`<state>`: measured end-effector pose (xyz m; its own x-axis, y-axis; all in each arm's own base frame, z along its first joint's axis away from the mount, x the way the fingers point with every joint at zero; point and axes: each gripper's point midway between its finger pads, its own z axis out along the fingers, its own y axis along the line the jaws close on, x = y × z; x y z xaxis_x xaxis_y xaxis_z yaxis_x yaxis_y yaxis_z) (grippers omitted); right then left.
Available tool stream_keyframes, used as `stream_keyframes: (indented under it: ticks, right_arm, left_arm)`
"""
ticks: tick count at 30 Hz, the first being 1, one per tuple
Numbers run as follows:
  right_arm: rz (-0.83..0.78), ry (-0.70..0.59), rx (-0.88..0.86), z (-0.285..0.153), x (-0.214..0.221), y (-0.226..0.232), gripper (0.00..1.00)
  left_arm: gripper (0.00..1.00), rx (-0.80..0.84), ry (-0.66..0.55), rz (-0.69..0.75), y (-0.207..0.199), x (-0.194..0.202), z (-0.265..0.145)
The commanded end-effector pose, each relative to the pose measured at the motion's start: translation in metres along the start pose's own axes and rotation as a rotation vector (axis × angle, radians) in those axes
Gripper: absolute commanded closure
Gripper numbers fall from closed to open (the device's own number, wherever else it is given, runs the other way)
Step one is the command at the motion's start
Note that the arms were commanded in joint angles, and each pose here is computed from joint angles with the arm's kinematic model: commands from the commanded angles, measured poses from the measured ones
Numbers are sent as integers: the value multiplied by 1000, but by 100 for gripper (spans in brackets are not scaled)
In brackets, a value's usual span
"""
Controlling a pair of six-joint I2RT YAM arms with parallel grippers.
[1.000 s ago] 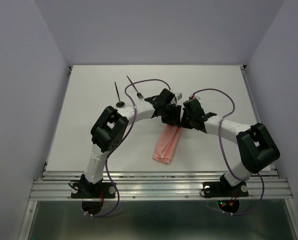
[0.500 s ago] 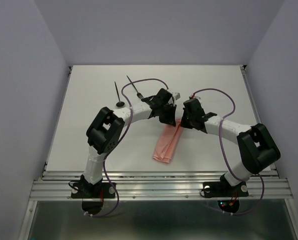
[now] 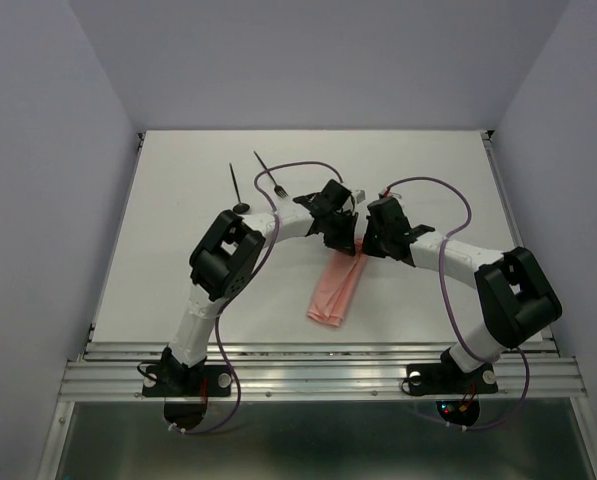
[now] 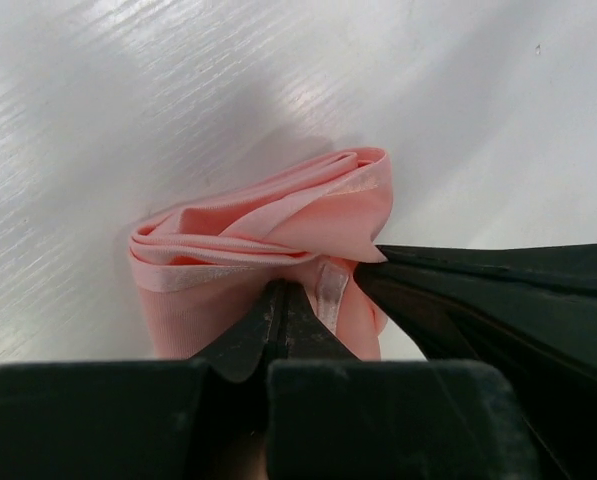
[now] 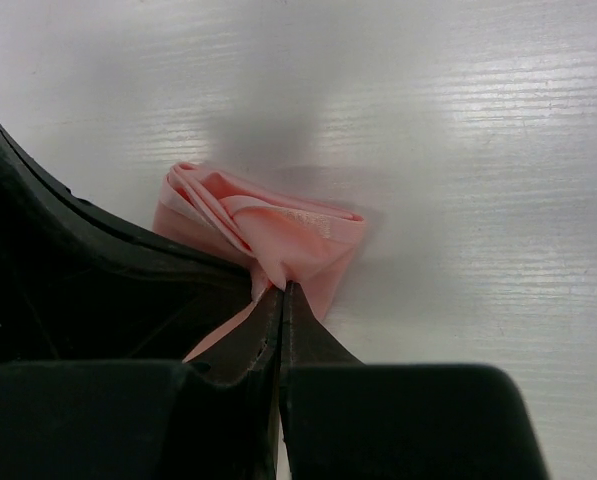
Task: Fold the napkin into a case and place the utensils inside
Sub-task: Stuff the smaller-rectangle-folded napkin at the center of the board.
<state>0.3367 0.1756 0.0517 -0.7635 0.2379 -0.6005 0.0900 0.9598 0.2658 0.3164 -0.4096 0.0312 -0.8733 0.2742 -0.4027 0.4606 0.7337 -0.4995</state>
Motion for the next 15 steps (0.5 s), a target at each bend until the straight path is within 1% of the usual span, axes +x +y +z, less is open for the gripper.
stream_keyframes:
  ticks: [1, 10, 15]
  right_arm:
    - [20, -58, -45, -11, -17, 11, 99]
    - [23, -61, -57, -14, -19, 13, 99]
    - [21, -68, -63, -17, -22, 15, 99]
  left_arm:
    - [100, 35, -24, 35, -18, -14, -2]
    - [100, 46, -12, 32, -22, -15, 9]
    - [100, 21, 13, 28, -14, -8, 19]
